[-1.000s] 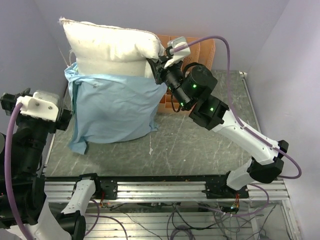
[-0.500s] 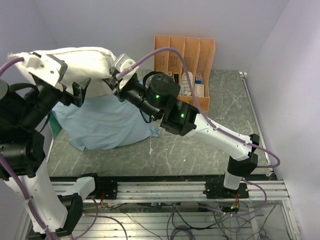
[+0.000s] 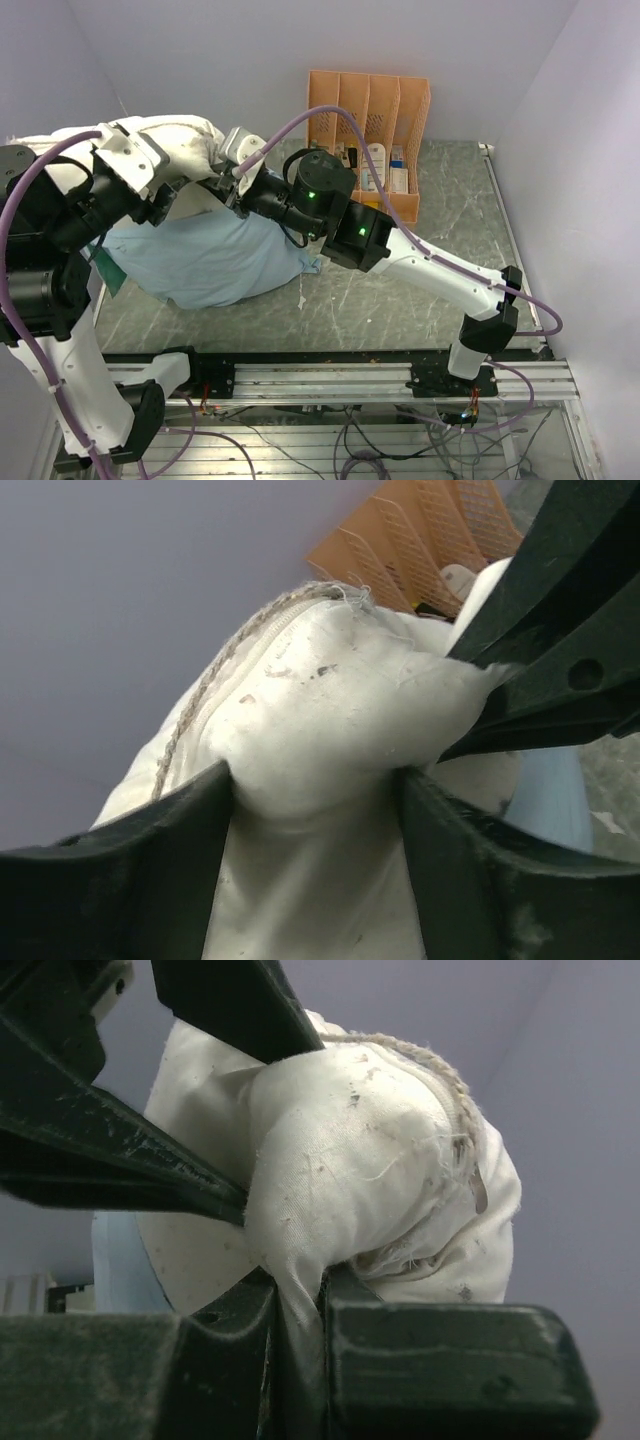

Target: Remove the pillowcase from the pillow

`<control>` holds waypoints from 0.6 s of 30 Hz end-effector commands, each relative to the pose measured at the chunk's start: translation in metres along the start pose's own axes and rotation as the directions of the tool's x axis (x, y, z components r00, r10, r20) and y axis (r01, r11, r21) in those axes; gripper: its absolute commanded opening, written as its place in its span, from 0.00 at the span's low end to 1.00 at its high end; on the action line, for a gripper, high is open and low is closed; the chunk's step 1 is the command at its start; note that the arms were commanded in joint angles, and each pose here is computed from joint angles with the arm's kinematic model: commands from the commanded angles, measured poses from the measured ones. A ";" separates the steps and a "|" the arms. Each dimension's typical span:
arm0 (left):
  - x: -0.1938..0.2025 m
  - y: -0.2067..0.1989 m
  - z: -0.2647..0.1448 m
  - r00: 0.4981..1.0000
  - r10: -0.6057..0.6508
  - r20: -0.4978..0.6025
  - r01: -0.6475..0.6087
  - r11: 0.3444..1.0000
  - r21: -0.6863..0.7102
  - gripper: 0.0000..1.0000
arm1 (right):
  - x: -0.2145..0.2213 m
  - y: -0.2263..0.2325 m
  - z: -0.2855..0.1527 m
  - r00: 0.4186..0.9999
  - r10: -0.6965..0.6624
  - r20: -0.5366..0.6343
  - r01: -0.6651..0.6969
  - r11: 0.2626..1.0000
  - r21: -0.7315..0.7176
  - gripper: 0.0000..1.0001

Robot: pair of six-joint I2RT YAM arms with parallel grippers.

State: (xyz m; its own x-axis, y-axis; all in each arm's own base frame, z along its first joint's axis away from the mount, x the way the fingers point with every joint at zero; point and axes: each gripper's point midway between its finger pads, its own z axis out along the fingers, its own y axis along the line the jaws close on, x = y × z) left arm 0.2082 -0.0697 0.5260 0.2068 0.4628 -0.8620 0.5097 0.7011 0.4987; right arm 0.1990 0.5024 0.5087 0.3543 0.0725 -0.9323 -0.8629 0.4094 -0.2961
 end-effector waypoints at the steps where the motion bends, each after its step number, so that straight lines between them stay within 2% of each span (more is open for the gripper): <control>1: 0.032 -0.018 0.009 0.996 0.011 -0.091 0.002 0.991 0.134 0.63 | -0.034 0.025 -0.012 0.993 0.060 0.100 -0.045 0.989 -0.143 0.00; 4: 0.041 -0.024 0.011 0.993 -0.004 -0.121 0.024 0.985 0.168 0.34 | -0.030 0.028 -0.017 0.992 0.087 0.097 -0.071 0.985 -0.158 0.00; 5: 0.043 -0.024 0.012 0.992 -0.007 -0.124 0.028 0.986 0.167 0.24 | -0.033 0.026 -0.019 0.990 0.099 0.104 -0.083 0.985 -0.153 0.05; 7: 0.041 -0.018 0.013 0.994 -0.009 -0.105 0.022 0.992 0.121 0.09 | -0.027 0.019 -0.023 0.986 0.133 0.097 -0.120 0.984 -0.128 0.22; 10: 0.030 -0.002 0.007 0.998 0.005 -0.058 -0.006 1.000 -0.007 0.07 | -0.027 -0.007 -0.037 0.969 0.210 0.127 -0.212 0.977 -0.004 0.54; 13: 0.020 0.012 0.001 0.999 0.020 -0.039 -0.024 0.995 -0.096 0.07 | -0.018 -0.032 -0.065 0.942 0.290 0.170 -0.309 0.947 0.092 0.77; 15: 0.018 0.013 -0.002 0.999 0.017 -0.048 -0.022 0.995 -0.098 0.07 | -0.006 -0.041 -0.087 0.916 0.354 0.188 -0.377 0.920 0.107 0.82; 18: 0.015 0.010 -0.004 0.999 0.014 -0.051 -0.018 0.997 -0.080 0.07 | 0.015 -0.048 -0.124 0.886 0.421 0.196 -0.444 0.891 0.096 0.80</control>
State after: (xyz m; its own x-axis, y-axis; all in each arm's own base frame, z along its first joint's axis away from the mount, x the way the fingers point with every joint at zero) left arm 0.2088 -0.0611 0.5062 0.1726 0.4980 -0.8498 0.4843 0.7084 0.5135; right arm 0.1981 0.4122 0.4811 0.1207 0.2663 -0.9563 -0.8983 0.4392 0.0090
